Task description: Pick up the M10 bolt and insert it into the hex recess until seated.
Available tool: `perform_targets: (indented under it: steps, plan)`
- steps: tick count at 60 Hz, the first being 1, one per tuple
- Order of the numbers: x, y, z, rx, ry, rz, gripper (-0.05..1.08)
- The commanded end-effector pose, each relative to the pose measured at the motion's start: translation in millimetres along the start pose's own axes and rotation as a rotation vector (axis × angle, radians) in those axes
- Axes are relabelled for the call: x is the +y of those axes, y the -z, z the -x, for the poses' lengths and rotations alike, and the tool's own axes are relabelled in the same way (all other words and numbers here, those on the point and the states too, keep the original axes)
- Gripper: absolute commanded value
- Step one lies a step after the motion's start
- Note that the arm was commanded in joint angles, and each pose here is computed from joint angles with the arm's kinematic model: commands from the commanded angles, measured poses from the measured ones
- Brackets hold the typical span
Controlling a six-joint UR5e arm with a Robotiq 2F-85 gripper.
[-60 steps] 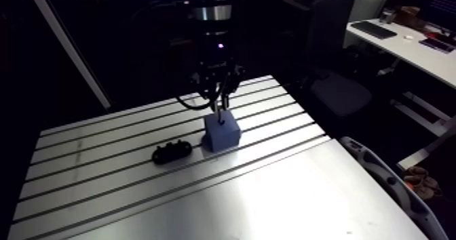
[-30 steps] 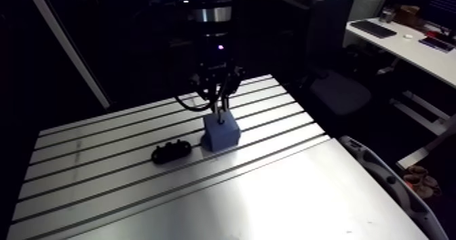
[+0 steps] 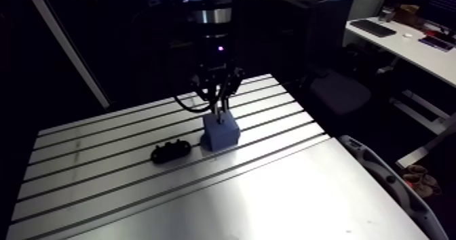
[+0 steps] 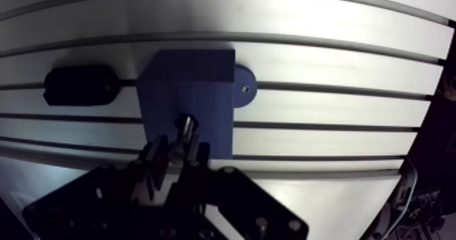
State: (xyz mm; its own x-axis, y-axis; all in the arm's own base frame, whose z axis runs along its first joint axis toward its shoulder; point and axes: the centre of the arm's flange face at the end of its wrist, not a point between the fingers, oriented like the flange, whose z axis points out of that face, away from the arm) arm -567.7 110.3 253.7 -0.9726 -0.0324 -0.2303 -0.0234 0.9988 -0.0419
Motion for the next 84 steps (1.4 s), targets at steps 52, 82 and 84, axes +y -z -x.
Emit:
perform_targets:
  steps: [52,82,84]
  plan:
    - [1.3,-8.6,-3.3,-0.013,0.006,-0.006,1.07]
    - [4.2,-4.3,-3.7,0.011,0.036,0.001,0.00]
    - [5.2,-2.4,-4.9,0.023,0.035,0.008,0.00]
